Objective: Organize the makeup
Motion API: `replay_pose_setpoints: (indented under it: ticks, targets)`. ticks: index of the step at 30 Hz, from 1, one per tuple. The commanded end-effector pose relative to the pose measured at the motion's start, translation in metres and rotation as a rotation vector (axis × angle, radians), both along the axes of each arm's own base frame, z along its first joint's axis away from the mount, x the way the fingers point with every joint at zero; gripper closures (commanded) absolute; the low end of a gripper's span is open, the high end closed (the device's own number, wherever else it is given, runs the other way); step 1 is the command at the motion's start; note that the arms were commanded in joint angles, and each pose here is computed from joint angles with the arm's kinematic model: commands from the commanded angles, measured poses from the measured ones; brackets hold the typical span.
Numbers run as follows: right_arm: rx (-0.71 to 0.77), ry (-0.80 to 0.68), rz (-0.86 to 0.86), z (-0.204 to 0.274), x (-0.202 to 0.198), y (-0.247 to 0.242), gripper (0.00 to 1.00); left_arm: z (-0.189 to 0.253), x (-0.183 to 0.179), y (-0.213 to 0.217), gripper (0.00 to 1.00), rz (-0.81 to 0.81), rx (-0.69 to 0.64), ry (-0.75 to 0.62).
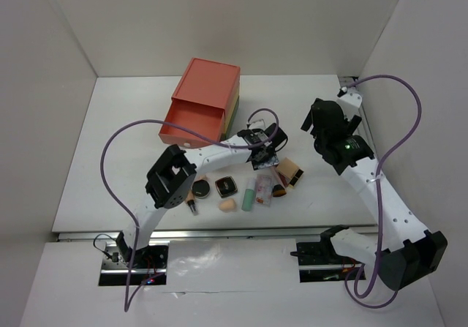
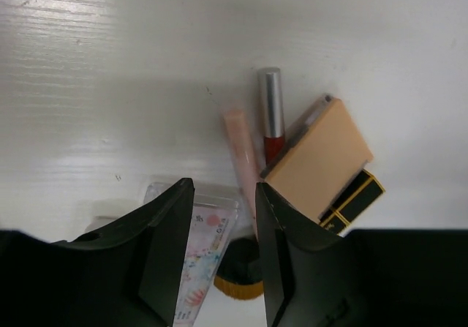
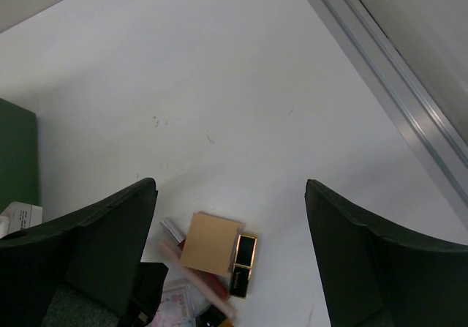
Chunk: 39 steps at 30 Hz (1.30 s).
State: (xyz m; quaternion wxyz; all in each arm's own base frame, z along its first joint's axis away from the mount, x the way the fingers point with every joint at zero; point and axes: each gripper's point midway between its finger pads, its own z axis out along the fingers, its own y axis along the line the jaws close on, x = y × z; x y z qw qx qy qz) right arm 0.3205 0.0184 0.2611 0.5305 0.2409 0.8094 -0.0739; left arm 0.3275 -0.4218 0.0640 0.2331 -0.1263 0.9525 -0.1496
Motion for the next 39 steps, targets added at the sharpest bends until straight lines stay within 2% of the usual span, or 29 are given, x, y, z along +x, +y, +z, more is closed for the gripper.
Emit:
replay_pose_setpoints:
  ticks: [1, 11, 25, 28, 39]
  targets:
    - [-0.014, 0.029, -0.02, -0.009, -0.005, -0.006, 0.11, -0.002, 0.011, 0.002, 0.48, 0.074, -0.003, -0.011]
    - [0.011, 0.029, -0.023, -0.013, -0.01, -0.005, 0.11, -0.023, 0.017, -0.004, 0.55, 0.115, 0.005, 0.004]
    - [-0.001, 0.076, -0.017, -0.029, -0.013, -0.005, 0.11, -0.031, 0.014, -0.009, 0.55, 0.132, 0.0, 0.02]
    - [-0.001, 0.076, -0.017, -0.029, -0.013, -0.005, 0.11, -0.017, 0.011, -0.007, 0.55, 0.142, -0.008, -0.007]
    - [-0.024, 0.089, -0.016, -0.031, -0.012, -0.007, 0.11, -0.016, 0.011, -0.018, 0.54, 0.118, -0.028, -0.016]
